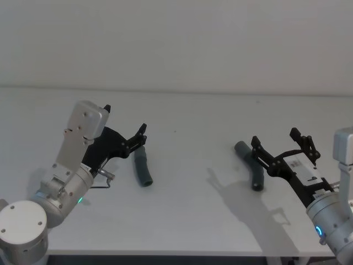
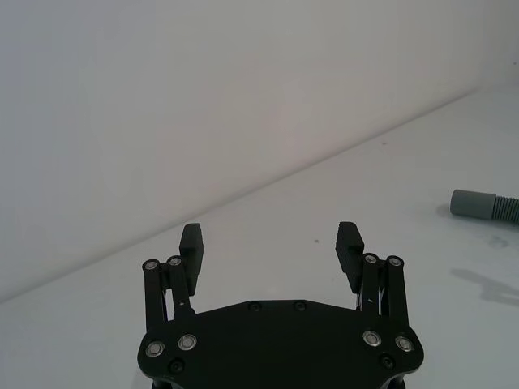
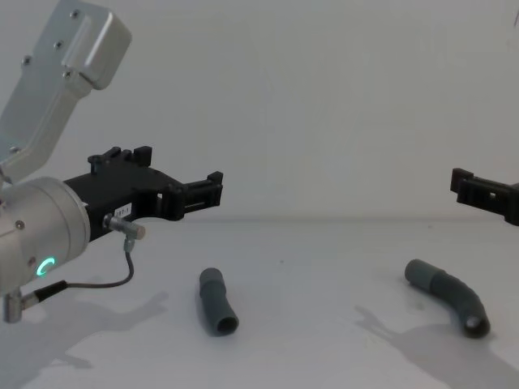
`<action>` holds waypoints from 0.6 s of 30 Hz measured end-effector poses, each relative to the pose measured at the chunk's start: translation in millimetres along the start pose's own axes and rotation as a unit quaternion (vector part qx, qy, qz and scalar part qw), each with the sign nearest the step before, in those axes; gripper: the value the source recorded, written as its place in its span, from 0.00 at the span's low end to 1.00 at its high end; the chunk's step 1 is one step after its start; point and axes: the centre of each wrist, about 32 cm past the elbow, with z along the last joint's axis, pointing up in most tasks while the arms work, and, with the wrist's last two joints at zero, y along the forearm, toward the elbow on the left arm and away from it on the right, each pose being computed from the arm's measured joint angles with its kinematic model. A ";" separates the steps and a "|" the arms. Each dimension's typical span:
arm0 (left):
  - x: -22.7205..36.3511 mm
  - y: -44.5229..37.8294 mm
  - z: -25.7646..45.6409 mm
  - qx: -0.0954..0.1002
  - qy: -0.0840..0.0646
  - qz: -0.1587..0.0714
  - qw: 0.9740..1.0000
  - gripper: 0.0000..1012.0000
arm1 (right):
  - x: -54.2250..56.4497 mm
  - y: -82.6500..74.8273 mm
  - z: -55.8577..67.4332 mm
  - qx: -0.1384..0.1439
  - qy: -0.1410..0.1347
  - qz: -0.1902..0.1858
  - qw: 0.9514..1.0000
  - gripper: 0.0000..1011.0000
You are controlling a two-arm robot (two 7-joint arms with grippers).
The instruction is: Use both hands to pick up one end of the pipe from the table, align the ends, and insert them.
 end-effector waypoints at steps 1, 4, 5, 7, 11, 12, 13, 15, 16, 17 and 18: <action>0.0 0.0 0.0 0.000 0.000 0.000 1.000 0.99 | 0.0 0.0 0.0 0.000 0.000 0.000 1.000 0.99; 0.0 0.0 0.0 0.000 0.000 0.000 1.000 0.99 | 0.0 0.0 0.0 0.000 0.000 0.000 1.000 0.99; 0.0 0.0 0.0 0.000 0.000 0.000 1.000 0.99 | 0.0 0.0 0.0 0.000 0.000 0.000 1.000 0.99; 0.0 0.0 0.0 0.000 0.000 0.000 1.000 0.99 | 0.0 0.0 0.0 0.000 0.000 0.000 1.000 0.99; 0.0 0.0 0.0 0.000 0.000 0.000 1.000 0.99 | 0.0 0.0 0.0 0.000 0.000 0.000 1.000 0.99; 0.1 0.0 0.0 0.000 0.000 0.000 1.000 0.99 | 0.0 0.0 0.0 0.000 0.000 0.000 1.000 0.99; 0.0 0.0 0.0 0.000 0.000 0.000 1.000 0.99 | 0.0 0.0 0.0 0.000 0.000 0.000 1.000 0.99; 0.0 0.0 0.0 0.000 0.000 0.000 1.000 0.99 | 0.0 0.0 0.0 0.000 0.000 0.000 1.000 0.99; 0.0 0.0 0.0 0.000 0.000 0.000 1.000 0.99 | 0.0 0.0 0.0 0.000 0.000 0.000 1.000 0.99; 0.0 0.0 0.0 0.000 0.000 0.000 1.000 0.99 | 0.0 0.0 0.0 0.000 0.000 0.000 1.000 0.99; 0.0 0.0 0.0 0.000 0.000 0.000 1.000 0.99 | 0.0 0.0 0.0 0.000 0.000 0.000 1.000 0.99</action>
